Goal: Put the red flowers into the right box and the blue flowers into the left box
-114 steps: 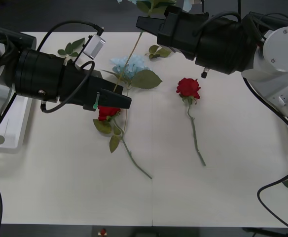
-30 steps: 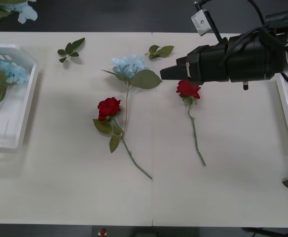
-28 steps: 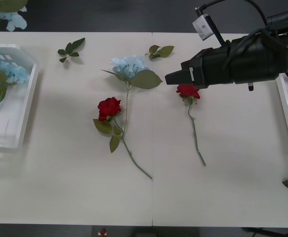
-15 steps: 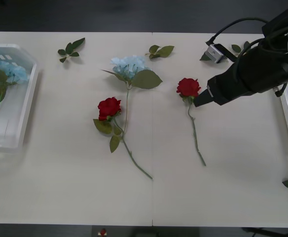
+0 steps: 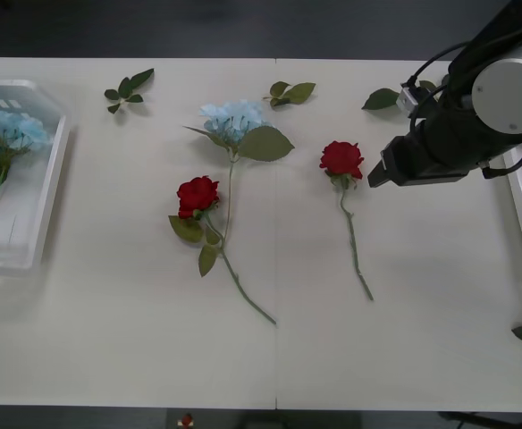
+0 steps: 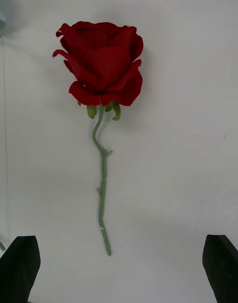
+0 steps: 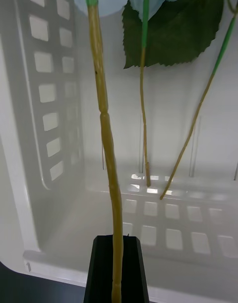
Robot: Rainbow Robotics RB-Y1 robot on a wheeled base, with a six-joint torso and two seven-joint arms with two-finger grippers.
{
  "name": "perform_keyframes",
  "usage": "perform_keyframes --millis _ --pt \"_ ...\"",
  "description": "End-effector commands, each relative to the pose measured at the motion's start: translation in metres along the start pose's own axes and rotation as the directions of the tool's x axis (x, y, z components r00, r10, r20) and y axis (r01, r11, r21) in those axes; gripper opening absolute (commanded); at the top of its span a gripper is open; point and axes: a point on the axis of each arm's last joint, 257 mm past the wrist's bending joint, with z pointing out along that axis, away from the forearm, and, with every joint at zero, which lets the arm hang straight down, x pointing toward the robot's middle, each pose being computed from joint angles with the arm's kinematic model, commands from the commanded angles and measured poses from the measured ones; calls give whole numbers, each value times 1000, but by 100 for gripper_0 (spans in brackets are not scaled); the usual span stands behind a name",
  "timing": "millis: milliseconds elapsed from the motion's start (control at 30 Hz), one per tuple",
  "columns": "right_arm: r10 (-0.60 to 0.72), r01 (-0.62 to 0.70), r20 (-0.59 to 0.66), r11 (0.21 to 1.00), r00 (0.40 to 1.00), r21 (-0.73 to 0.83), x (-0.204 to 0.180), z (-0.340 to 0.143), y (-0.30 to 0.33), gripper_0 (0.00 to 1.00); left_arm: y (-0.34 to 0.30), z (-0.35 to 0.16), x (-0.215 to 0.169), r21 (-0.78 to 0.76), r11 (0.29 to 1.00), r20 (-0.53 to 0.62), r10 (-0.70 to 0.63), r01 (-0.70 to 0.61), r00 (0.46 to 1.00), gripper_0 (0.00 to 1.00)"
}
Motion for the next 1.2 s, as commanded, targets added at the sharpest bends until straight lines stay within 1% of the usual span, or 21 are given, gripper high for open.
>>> perform_keyframes --millis 33,200,333,367,400,433,467,567,667,733,867,1033,1167,1200 --pt "18 -20 57 999 998 33 -21 5 8 96 20 9 0 -68 998 -3 18 -18 1000 0" --pt "-25 18 83 997 996 81 -30 33 18 96 12 31 0 -88 995 -5 53 -53 999 0" --pt "-16 8 94 996 995 85 -36 55 23 96 4 35 0 -71 996 -3 53 -54 999 1" --pt "-7 -1 93 996 996 84 -38 60 22 95 3 35 0 -69 996 1 51 -51 999 34" --pt "3 -11 93 997 996 81 -40 64 23 95 3 36 -1 -69 996 3 55 -55 998 74" --pt "6 -14 90 997 996 82 -40 67 23 95 3 35 -2 -68 996 7 56 -56 998 89" --pt "13 -20 89 996 996 83 -42 72 24 96 1 35 -4 -64 996 11 60 -60 998 100" --pt "5 -14 89 995 996 95 -47 81 26 95 -1 31 -10 -63 995 27 79 -77 997 100" --pt "-7 -4 89 993 996 120 -47 95 25 96 2 19 -22 -67 994 68 87 -82 994 100" --pt "-2 -9 90 992 996 124 -48 103 25 96 6 3 -32 -66 993 102 105 -99 989 100" --pt "12 -23 89 993 996 120 -48 113 24 95 11 -28 -42 -45 992 134 125 -120 983 100" --pt "4 -15 76 990 997 138 -42 122 21 96 -8 -66 -46 30 980 145 192 -198 971 100" --pt "11 -19 66 991 998 134 -40 126 22 96 -48 -89 -44 167 952 148 233 -257 961 100" --pt "12 -21 64 991 998 134 -39 127 22 96 -54 -90 -44 188 949 145 228 -253 963 100"
